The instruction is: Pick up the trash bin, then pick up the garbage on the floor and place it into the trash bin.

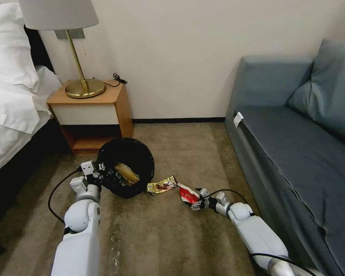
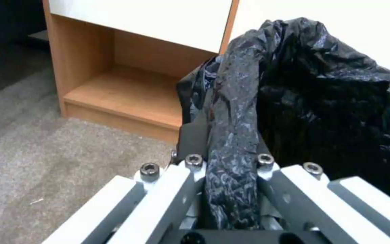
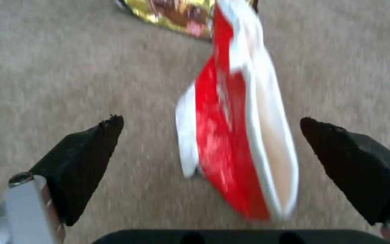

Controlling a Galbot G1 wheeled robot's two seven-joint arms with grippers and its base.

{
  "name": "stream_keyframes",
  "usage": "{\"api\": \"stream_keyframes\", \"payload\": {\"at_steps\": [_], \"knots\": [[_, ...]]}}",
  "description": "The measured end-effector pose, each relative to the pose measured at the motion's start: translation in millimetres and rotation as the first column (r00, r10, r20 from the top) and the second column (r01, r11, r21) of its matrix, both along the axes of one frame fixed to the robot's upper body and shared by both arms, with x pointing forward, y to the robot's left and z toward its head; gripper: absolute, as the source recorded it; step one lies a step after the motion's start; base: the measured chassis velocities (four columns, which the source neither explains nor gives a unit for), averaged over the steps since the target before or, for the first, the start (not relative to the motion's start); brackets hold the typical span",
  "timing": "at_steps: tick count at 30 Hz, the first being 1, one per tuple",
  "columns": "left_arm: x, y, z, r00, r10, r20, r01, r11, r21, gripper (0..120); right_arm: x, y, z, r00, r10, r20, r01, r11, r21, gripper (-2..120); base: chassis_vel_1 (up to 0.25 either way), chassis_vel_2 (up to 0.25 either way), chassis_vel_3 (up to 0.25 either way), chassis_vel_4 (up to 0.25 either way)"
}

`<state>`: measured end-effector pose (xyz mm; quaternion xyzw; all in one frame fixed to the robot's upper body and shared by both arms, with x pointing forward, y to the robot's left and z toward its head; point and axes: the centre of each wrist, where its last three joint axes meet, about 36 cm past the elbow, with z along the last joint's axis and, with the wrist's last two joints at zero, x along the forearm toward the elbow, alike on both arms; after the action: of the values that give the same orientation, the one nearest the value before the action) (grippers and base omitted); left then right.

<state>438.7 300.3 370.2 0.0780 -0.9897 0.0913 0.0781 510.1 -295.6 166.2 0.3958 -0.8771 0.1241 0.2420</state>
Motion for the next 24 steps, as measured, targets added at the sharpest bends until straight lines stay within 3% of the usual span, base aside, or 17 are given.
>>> {"api": "stream_keyframes", "payload": {"at_steps": [4,8,16,18,24], "knots": [[-0.6,0.9,-0.1,1.0,0.001,-0.001,-0.001,1.0,0.001,4,-5,-6,-6,1.0,-0.003,-0.004,0.003,1.0,0.0,97,0.0,0.0,0.0,0.0],[-0.7,-0.7,-0.6,1.0,-0.002,-0.002,0.002,1.0,0.001,4,-10,-4,-9,1.0,-0.002,-0.001,0.002,1.0,0.012,78,0.0,0.0,0.0,0.0],[0.2,-2.6,-0.3,1.0,-0.007,-0.001,0.007,1.0,0.002,4,-12,-2,-10,1.0,-0.016,0.011,0.015,1.0,0.022,54,0.0,0.0,0.0,0.0],[-0.3,-2.4,0.1,1.0,-0.007,0.0,0.007,1.0,0.003,4,-15,-2,-11,1.0,-0.022,0.014,0.021,0.999,0.024,39,0.0,0.0,0.0,0.0],[-0.9,-2.8,-0.3,1.0,-0.008,-0.002,0.008,1.0,0.004,4,-18,-1,-13,0.999,-0.033,0.017,0.033,0.999,0.026,25,0.0,0.0,0.0,0.0]]}}
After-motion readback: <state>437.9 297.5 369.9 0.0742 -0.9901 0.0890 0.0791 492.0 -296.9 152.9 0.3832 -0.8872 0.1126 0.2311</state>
